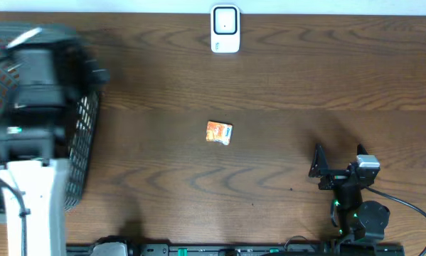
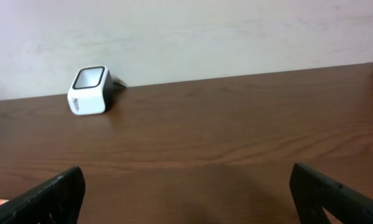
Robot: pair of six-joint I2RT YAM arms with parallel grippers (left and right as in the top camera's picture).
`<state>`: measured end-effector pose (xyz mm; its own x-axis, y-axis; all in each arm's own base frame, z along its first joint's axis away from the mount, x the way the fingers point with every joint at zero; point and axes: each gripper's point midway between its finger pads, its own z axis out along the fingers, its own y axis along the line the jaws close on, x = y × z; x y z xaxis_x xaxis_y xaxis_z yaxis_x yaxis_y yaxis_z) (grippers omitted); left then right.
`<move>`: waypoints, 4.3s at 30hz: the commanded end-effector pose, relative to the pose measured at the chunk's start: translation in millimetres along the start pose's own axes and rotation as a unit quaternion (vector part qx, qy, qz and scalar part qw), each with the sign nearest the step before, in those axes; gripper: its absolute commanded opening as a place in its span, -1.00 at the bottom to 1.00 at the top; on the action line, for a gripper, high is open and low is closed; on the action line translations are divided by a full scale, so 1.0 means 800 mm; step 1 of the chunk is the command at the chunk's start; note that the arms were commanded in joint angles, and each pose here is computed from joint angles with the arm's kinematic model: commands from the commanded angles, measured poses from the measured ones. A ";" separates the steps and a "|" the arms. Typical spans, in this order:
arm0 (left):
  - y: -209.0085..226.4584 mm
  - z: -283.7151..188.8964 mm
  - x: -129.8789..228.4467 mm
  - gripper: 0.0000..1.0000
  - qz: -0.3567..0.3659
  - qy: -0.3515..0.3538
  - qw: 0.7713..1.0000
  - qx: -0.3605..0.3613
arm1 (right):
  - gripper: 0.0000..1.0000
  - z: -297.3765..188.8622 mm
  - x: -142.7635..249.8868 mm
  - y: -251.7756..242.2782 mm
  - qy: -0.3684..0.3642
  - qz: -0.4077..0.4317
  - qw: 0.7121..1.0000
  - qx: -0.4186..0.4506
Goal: Scan the item barcode
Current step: 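Reach the left gripper back into the basket and grasp the mint-green pack, then carry the mint-green pack out and release it beside the orange pack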
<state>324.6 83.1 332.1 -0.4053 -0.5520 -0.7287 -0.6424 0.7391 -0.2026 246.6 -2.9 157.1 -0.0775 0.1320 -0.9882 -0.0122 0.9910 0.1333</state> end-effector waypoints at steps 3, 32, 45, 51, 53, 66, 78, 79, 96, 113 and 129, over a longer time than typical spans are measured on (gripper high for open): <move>0.092 0.047 -0.003 0.95 -0.171 0.065 0.982 -0.048 | 0.99 0.000 0.002 0.000 0.003 0.004 1.000 0.000; 0.286 0.237 0.197 1.00 -0.232 0.329 0.856 -0.325 | 0.99 0.000 0.002 0.000 0.003 0.004 1.000 0.000; 0.297 0.270 0.249 0.40 -0.229 0.317 0.870 -0.300 | 0.99 0.000 0.002 0.000 0.003 0.004 1.000 0.000; 0.294 0.265 0.234 -0.11 -0.220 0.309 0.878 -0.292 | 0.98 0.000 0.002 0.000 0.003 0.004 1.000 0.000; 0.290 0.258 0.220 -0.11 -0.221 0.299 0.883 -0.288 | 0.98 0.000 0.002 0.000 0.003 0.004 1.000 0.000; 0.210 0.102 0.009 -0.11 -0.258 0.045 0.957 -0.122 | 0.98 0.000 0.002 0.000 0.003 0.004 1.000 0.000; 0.212 0.080 0.023 0.89 -0.258 0.048 0.956 -0.133 | 0.99 0.000 0.002 0.000 0.003 0.004 1.000 0.000; 0.215 0.093 0.035 0.89 -0.257 0.070 0.953 -0.143 | 0.98 0.000 0.002 0.000 0.003 0.004 1.000 0.000; 0.261 0.233 0.197 0.92 -0.250 0.304 0.885 -0.249 | 0.98 0.000 0.002 0.000 0.003 0.004 1.000 0.000; 0.273 0.258 0.254 -0.59 -0.250 0.290 0.892 -0.241 | 0.99 0.000 0.002 0.000 0.003 0.004 1.000 0.000; 0.191 0.069 -0.010 -0.59 -0.268 -0.020 0.961 -0.068 | 0.99 0.000 0.002 0.000 0.003 0.004 1.000 0.000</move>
<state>266.9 234.2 194.1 -0.0603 -0.8771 -0.4765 -0.9168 0.2375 -0.3211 246.6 -2.8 157.0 -0.0779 0.1320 -0.9882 -0.0125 0.9910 0.1334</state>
